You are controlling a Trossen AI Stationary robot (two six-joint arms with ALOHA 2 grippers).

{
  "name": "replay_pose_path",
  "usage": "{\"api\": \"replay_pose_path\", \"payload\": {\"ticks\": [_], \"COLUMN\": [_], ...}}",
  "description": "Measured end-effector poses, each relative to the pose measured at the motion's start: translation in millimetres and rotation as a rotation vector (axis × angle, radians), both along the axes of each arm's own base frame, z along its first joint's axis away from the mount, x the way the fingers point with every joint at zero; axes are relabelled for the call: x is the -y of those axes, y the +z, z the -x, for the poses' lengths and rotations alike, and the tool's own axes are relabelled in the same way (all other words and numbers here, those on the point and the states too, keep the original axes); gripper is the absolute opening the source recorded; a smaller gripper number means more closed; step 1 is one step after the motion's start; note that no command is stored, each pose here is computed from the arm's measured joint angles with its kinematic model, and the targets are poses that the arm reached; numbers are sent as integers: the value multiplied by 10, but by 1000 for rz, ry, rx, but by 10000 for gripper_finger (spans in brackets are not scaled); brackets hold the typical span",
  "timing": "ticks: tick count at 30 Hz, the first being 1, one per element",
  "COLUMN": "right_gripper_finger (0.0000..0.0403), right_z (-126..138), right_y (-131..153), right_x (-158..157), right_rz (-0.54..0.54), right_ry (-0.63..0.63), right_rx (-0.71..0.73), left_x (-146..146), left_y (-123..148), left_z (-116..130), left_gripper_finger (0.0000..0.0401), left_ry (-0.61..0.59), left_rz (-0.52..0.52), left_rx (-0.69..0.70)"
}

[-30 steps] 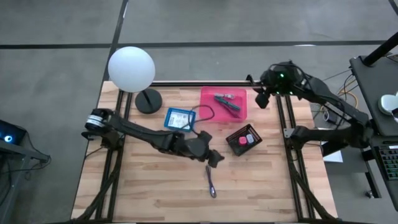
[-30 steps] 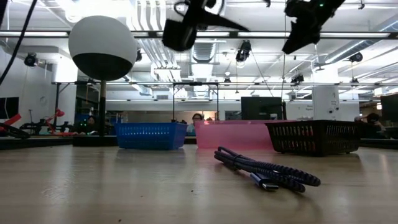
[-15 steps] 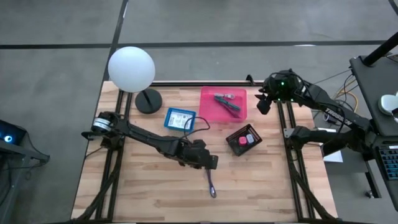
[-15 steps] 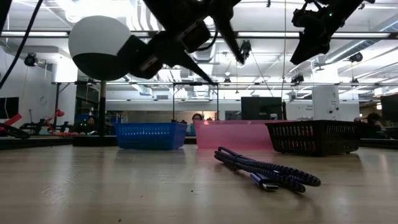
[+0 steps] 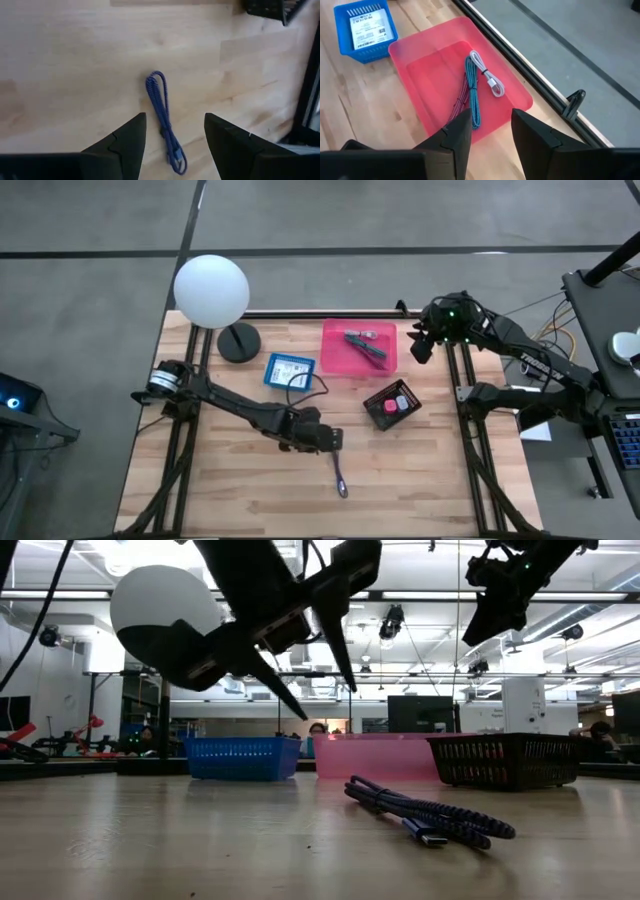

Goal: Pick and place items into bin
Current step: Put the purple charger cable into the pink bin

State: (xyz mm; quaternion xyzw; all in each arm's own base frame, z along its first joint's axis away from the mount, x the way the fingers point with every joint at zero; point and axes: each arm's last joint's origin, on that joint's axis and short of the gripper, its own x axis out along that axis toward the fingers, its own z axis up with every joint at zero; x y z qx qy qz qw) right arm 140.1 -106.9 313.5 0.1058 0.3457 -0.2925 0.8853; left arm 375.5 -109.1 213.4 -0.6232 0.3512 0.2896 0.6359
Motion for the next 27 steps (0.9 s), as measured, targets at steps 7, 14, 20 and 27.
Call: {"api": "replay_pose_path", "payload": {"ticks": [7,14,20,27], "right_gripper_finger": [120,126,119,111], "right_z": [-6,-10,-18,-18], "right_y": [10,14,17,16], "right_x": [4,3,-2,-3], "right_rz": [9,11,15,15], "right_ry": [4,7,14,16], "right_rx": [7,12,13,11], "left_x": [87,162,182,210], "left_y": [-153,-349,-446,-586], "left_z": [-3,-193,-240,-334], "left_gripper_finger": [184,184,184,184], "left_ry": [44,41,36,35], "left_rz": [-3,-4,-8,-8], "left_rx": [3,10,-16,-23]}}
